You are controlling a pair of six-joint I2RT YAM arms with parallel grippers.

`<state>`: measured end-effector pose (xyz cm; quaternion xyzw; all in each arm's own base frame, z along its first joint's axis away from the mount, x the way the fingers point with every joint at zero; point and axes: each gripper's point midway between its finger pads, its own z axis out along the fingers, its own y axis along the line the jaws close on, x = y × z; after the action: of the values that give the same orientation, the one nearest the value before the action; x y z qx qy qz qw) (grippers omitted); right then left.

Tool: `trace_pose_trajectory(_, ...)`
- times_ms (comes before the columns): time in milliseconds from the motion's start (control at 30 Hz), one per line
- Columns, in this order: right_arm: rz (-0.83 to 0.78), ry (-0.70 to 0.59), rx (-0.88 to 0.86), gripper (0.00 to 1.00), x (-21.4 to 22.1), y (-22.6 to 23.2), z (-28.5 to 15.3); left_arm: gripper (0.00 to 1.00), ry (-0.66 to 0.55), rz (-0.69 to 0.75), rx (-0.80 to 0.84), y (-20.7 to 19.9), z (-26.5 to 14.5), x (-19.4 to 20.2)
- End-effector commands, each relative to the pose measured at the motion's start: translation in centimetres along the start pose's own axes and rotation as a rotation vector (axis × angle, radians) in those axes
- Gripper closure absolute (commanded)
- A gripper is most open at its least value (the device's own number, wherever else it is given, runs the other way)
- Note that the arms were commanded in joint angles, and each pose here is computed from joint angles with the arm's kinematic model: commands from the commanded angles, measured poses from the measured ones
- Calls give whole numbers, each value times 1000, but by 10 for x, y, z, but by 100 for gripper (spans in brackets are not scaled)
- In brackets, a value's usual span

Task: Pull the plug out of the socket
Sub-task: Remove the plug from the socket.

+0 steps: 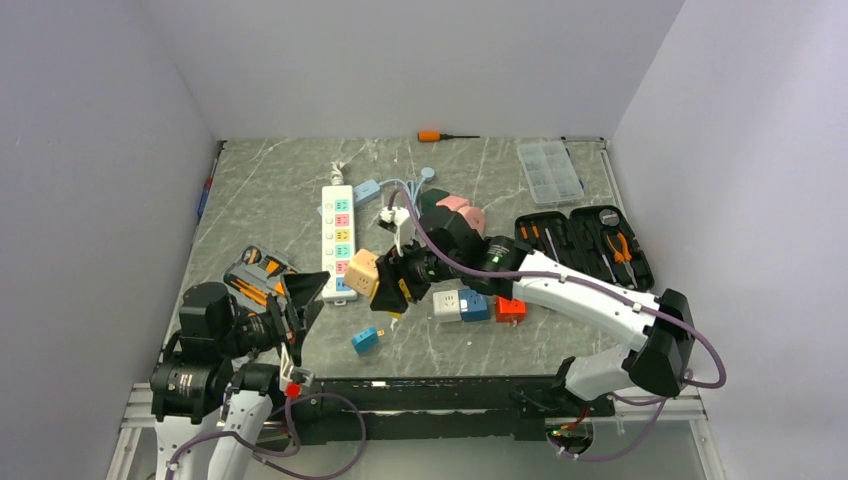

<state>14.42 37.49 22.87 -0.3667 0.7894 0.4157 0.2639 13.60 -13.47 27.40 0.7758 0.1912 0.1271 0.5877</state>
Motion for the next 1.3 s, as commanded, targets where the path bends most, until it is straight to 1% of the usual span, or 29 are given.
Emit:
trace_pose_trajectory(0, -52, -93, -108, 100, -42, 35, -8, 1, -57, 153, -53, 17, 4, -7)
trace_pose_trajectory(267, -76, -71, -129, 100, -49, 50, 12, 1, -65, 112, -46, 21, 6, -2)
trace_pose_trajectory(400, -98, -64, -124, 100, -54, 57, 21, 1, -71, 87, 1, 15, 7, 0)
trace_pose_trajectory(633, -132, -50, -142, 100, -61, 77, 36, 1, -84, 76, 25, 10, 11, 3)
trace_pose_trajectory(733, -140, -41, -153, 100, -60, 83, 42, 6, -77, 77, 48, 6, 12, 7)
trace_pose_trajectory(900, -144, -13, -160, 100, -51, 85, 49, 22, -68, 74, 35, 12, 14, 14)
trace_pose_trajectory(1067, -136, 4, -149, 100, -43, 80, 55, 43, -94, 99, 46, 4, 15, 7)
trace_pose_trajectory(1100, -136, 3, -150, 100, -43, 80, 56, 49, -98, 106, 50, 2, 15, 5)
trace_pose_trajectory(1133, -137, 1, -153, 100, -43, 80, 57, 58, -99, 117, 52, 0, 15, 4)
trace_pose_trajectory(1167, -136, -1, -152, 100, -44, 79, 58, 80, -102, 118, 53, -2, 16, 3)
trace_pose_trajectory(1200, -137, -4, -153, 100, -44, 79, 58, 93, -99, 123, 48, -2, 16, 3)
trace_pose_trajectory(1233, -137, -6, -155, 100, -44, 79, 59, 100, -92, 128, 41, -2, 16, 4)
trace_pose_trajectory(1267, -137, -6, -153, 100, -44, 79, 59, 100, -85, 132, 33, -2, 16, 5)
